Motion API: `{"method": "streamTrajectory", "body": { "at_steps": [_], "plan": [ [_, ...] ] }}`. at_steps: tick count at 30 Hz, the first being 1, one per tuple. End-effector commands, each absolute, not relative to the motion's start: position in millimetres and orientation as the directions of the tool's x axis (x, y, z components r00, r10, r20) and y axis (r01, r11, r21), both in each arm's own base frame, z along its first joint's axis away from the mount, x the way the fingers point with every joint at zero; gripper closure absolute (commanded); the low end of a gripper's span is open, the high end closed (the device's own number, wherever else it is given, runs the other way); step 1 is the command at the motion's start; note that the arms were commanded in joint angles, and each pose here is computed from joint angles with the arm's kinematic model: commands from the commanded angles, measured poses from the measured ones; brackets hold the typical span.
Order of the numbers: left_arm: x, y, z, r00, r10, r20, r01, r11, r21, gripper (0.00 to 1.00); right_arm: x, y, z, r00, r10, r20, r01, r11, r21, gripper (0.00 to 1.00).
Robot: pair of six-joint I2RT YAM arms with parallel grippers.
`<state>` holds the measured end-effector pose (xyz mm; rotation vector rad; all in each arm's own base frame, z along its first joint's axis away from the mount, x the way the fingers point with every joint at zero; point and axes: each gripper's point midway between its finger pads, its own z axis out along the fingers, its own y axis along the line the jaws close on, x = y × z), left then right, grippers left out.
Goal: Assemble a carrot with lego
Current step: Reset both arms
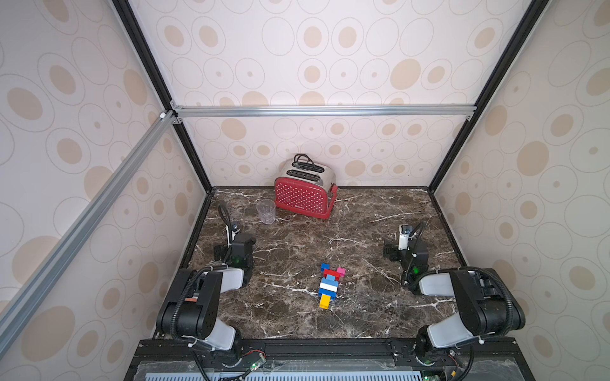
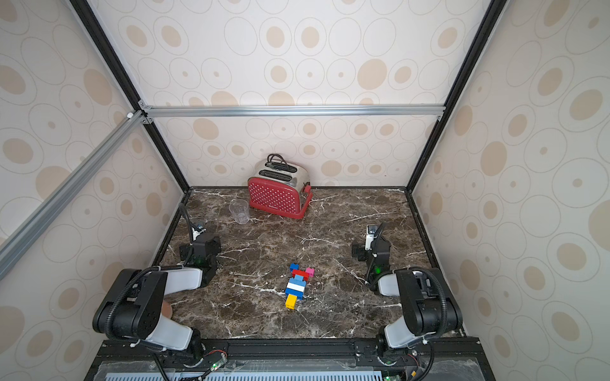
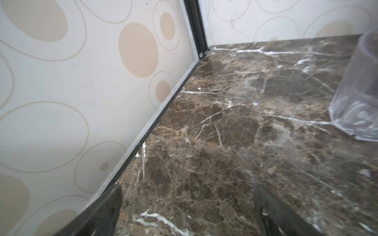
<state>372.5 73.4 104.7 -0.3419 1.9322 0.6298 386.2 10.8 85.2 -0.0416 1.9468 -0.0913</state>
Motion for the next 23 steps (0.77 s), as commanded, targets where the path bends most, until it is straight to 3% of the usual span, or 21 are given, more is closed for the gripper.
{"method": "streamTrajectory", "body": {
  "at_steps": [1,23],
  "plan": [
    [380.2,67.7,118.3,-0.343,0.042,-0.938,-0.455,0.866,0.206,0.01,387.5,12.9,88.8,-0.348,-0.081,-0.934,0.0,0.996,-0.086,0.0],
    [383.6,62.9,113.4,-0.345,0.044,-0.937,-0.408,0.893,0.193,0.01,387.6,15.4,89.4,-0.345,-0.087,-0.935,-0.016,0.996,-0.087,0.0]
  ]
}}
